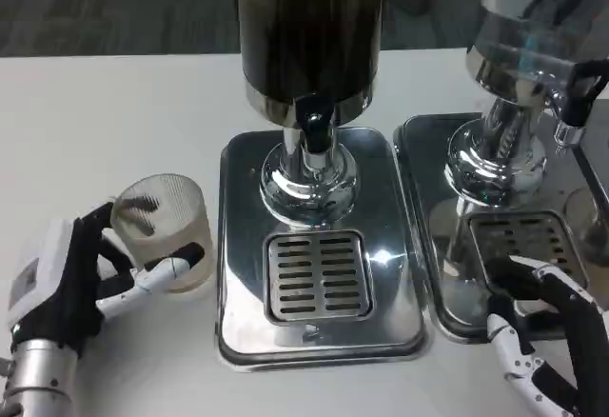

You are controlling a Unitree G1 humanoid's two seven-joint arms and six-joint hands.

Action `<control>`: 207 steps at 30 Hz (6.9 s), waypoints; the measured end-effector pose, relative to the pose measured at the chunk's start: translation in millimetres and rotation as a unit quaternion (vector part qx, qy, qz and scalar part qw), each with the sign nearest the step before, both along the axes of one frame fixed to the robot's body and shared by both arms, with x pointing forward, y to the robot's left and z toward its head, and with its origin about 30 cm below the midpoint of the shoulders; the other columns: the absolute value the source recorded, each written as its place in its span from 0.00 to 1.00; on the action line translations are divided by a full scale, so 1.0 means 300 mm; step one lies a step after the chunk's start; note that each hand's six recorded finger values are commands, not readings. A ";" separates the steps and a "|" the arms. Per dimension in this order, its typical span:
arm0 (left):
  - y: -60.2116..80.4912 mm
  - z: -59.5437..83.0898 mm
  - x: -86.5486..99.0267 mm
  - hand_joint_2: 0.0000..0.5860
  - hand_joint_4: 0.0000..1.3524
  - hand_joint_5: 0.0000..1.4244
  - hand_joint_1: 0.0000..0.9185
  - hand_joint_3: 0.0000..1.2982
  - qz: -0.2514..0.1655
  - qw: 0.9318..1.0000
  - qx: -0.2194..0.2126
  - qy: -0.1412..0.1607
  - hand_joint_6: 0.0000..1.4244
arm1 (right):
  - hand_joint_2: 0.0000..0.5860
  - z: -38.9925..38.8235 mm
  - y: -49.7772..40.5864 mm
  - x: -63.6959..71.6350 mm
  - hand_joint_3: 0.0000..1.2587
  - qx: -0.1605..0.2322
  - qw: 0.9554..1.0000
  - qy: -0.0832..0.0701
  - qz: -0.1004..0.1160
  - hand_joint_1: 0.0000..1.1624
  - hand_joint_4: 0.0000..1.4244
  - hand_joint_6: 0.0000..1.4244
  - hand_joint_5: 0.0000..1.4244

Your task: Grasp the cup under the faucet to collect the drink, then remove the cup.

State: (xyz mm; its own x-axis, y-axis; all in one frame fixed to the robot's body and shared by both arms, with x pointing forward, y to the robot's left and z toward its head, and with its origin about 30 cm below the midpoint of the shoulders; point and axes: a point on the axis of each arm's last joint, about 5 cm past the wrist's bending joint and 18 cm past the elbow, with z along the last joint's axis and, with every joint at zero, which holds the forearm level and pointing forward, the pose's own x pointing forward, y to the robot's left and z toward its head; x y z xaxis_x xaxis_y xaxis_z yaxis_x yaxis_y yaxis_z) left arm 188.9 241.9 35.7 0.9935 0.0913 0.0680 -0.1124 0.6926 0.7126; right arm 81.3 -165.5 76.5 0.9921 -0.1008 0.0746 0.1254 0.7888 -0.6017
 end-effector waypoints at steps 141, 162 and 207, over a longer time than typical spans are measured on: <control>-0.001 0.098 -0.013 0.01 0.00 0.08 0.08 0.06 -0.164 0.985 0.056 -0.021 0.30 | 0.83 -0.020 0.062 0.004 0.33 0.044 0.998 -0.022 -0.026 0.42 0.26 0.36 0.26; 0.206 0.313 -0.019 0.18 0.26 0.26 0.00 0.27 -0.157 0.974 -0.083 -0.140 0.29 | 0.83 -0.019 0.083 0.035 0.33 0.052 0.997 -0.041 -0.028 0.41 0.27 0.36 0.28; 0.093 0.465 0.244 0.17 0.11 0.12 0.00 0.17 -0.497 0.763 -0.409 0.058 0.14 | 0.83 -0.039 0.115 0.044 0.33 0.075 0.995 -0.037 -0.045 0.37 0.28 0.33 0.28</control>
State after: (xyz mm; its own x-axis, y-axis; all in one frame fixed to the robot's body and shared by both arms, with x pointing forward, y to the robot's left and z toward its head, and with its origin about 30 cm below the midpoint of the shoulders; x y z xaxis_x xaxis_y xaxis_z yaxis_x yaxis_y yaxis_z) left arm 262.0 269.8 175.2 0.5943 -0.7469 0.2984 0.7893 0.6129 -0.0377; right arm 94.4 -131.1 65.0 0.9710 -0.2040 0.1244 0.2387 0.8531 -0.4639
